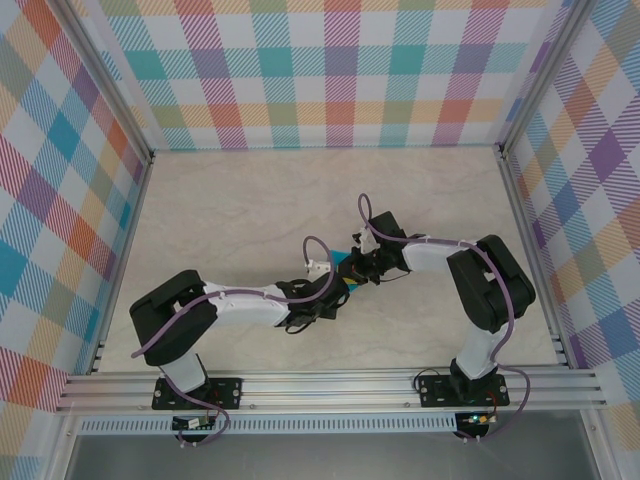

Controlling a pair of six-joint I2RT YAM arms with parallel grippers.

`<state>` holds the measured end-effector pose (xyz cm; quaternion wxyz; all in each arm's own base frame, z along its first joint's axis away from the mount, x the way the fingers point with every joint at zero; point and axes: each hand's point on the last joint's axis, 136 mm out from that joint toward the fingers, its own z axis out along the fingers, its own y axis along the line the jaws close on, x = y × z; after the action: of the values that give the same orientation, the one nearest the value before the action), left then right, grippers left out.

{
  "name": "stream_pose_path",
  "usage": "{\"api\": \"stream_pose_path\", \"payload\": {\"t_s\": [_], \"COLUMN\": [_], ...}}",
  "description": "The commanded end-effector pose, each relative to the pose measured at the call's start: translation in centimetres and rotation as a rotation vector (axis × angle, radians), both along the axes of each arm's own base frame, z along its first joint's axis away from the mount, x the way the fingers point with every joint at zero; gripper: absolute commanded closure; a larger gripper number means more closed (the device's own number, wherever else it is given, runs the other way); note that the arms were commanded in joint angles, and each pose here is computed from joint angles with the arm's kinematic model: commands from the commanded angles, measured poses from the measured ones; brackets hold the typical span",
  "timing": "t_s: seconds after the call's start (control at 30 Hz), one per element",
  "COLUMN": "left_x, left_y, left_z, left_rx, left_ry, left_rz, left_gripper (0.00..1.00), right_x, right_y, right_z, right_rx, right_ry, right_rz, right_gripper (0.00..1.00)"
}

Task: Fold a paper plane with a square sheet of paper (pick it up from the middle)
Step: Fourth fold the wing at the center of the table.

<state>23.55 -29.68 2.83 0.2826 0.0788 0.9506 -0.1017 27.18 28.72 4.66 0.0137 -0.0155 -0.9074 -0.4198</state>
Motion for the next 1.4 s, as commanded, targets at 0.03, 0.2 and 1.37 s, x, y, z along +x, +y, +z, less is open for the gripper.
{"api": "stream_pose_path", "payload": {"t_s": [0.03, 0.2, 1.37], "left_x": [0.4, 0.2, 0.4], "left_y": [-0.5, -0.8, -1.3], "left_z": [0.3, 0.1, 0.7], "left_rx": [0.031, 0.044, -0.377], "left_ry": [-0.025, -0.025, 0.067], "left_rz": [0.006, -0.004, -0.019], "left_gripper": [0.65, 0.68, 0.96], "right_x": [-0.6, -0.5, -1.0], "right_y": [-0.2, -0.3, -2.1], "right_z": [0.6, 0.7, 1.3], "right_rx": [0.0, -0.001, -0.025], "right_ry": [-0.004, -0.008, -0.039], "right_rz": [0.005, 0.005, -0.025], "right_gripper": [0.91, 0.91, 0.89]}}
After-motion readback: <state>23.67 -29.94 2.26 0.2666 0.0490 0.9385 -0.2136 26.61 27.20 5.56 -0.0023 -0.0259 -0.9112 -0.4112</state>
